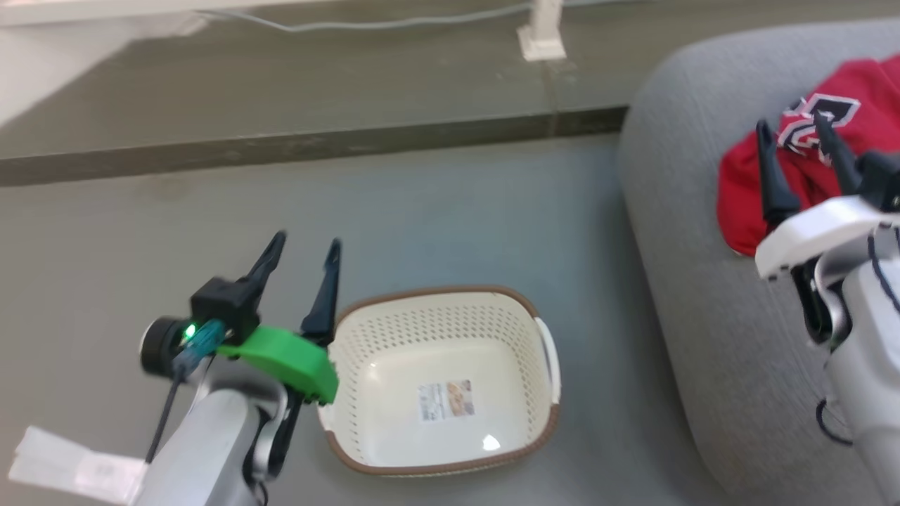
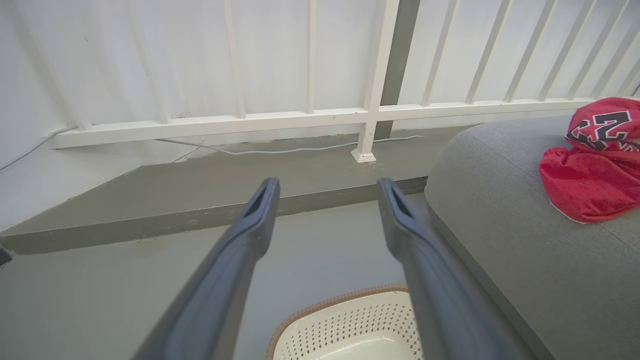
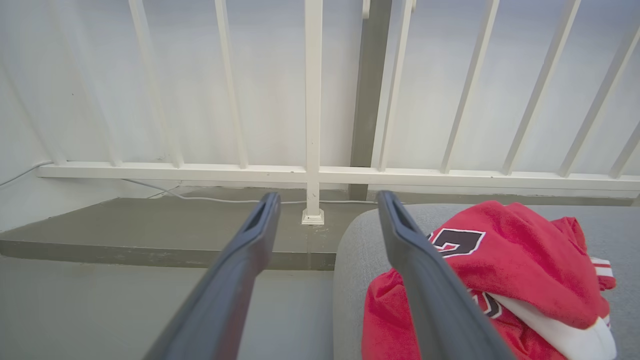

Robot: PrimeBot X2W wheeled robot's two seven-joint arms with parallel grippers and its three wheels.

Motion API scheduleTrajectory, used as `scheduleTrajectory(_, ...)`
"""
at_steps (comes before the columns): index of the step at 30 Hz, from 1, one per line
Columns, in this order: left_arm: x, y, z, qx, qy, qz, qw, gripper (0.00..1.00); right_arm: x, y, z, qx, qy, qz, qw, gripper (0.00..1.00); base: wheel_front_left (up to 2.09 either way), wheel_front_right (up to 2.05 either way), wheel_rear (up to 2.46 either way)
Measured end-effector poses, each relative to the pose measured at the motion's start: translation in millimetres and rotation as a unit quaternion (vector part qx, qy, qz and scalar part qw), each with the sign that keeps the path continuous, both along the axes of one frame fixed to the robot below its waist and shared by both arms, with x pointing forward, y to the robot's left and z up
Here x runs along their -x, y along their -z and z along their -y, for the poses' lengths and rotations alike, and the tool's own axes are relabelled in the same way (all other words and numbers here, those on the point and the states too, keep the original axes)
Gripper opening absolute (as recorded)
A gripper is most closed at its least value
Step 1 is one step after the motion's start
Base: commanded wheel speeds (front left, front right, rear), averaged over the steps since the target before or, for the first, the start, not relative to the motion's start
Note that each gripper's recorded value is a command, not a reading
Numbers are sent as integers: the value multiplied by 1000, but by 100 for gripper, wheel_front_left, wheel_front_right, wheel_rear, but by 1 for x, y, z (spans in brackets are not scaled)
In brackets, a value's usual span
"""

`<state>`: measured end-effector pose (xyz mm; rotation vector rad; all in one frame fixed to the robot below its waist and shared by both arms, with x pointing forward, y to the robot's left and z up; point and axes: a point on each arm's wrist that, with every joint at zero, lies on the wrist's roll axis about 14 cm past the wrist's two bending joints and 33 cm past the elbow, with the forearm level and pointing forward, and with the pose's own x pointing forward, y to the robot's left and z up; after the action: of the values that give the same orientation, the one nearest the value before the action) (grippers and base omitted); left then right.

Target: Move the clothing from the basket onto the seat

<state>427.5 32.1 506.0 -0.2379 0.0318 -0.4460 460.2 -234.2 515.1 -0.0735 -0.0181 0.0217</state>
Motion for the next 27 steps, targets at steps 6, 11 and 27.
scheduleTrajectory(6, 20, 7, -48, -2, -70, -15, 997, 100, 13, 2, -36, -20, -28, 4, 999, 100, 0, 0, 0)
scheduleTrajectory(11, 39, 11, -82, -1, -120, -21, 993, 100, 29, 1, -65, -38, -50, 10, 998, 100, 0, 0, 0)
scheduleTrajectory(27, 76, 16, -127, 6, -185, -23, 982, 100, 93, 33, -100, -78, -63, -26, 995, 100, 0, 0, 0)
